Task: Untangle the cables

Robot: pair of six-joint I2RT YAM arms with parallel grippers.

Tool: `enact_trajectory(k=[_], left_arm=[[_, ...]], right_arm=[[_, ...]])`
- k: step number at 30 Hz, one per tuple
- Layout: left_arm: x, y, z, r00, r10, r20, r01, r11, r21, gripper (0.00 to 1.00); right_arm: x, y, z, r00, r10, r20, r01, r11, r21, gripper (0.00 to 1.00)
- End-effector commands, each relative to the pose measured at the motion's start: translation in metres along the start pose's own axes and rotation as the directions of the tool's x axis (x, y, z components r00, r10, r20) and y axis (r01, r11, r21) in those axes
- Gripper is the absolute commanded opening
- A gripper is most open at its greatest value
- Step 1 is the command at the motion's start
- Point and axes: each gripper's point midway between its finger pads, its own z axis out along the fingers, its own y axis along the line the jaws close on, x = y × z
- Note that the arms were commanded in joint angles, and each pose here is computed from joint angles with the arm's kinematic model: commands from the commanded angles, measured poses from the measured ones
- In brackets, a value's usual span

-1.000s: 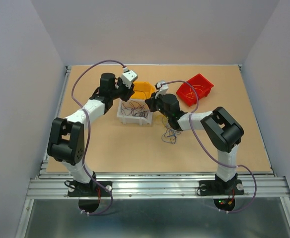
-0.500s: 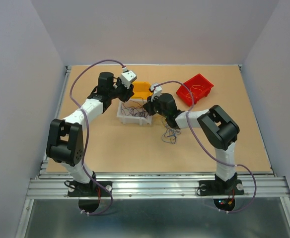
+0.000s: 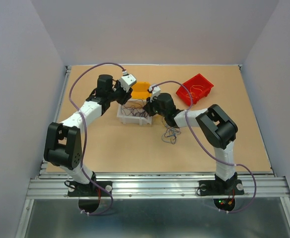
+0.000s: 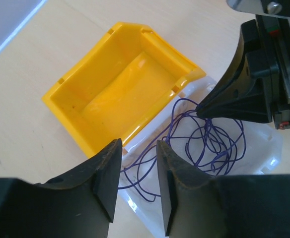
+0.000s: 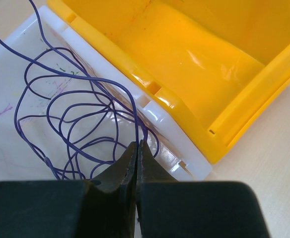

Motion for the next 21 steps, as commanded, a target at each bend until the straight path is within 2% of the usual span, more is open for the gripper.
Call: enact_trajectory(k=[1,5,8,13,14,17,19,21], left_arm=[[-0.008,0.022,-0.003,1.000,-0.001,0.016,0.003,0.996,-0.092,0.41],[-0.005,0.033,-0.001,0.999,-0.039,0.010,0.039,0.991,-0.125,0.36],[-0.007,0.049,-0.011,0.999,-0.046,0.020,0.049,0.978,-0.203,0.36],[-0.002,0.058,-0.020,0.997,-0.071,0.007,0.071,0.966,-0.250,0.34],[0.002,0.059,-0.020,0.997,-0.074,-0.006,0.070,0.965,-0.252,0.29],[0.015,0.062,-0.020,0.995,-0.087,-0.053,0.069,0.961,-0.268,0.22],[0.021,0.059,-0.019,0.994,-0.093,-0.066,0.073,0.964,-0.255,0.22],[0.021,0.054,-0.020,0.994,-0.093,-0.065,0.075,0.969,-0.234,0.34]], right_arm=[[-0.022,0.003,0.001,0.998,-0.033,0.046,0.033,0.999,-0.006,0.01],[-0.019,0.002,0.002,0.999,-0.035,0.039,0.035,0.999,-0.003,0.01],[-0.019,0.002,0.003,0.999,-0.035,0.039,0.035,0.999,-0.003,0.01],[-0.019,0.003,0.004,0.999,-0.031,0.036,0.032,0.999,-0.011,0.01],[-0.019,0.003,0.005,0.999,-0.031,0.036,0.032,0.999,-0.014,0.01],[-0.018,0.004,0.006,0.999,-0.030,0.035,0.031,0.999,-0.020,0.01],[-0.018,0.005,0.006,0.999,-0.028,0.035,0.029,0.999,-0.021,0.00],[-0.018,0.005,0.006,0.999,-0.027,0.034,0.028,0.999,-0.023,0.00]])
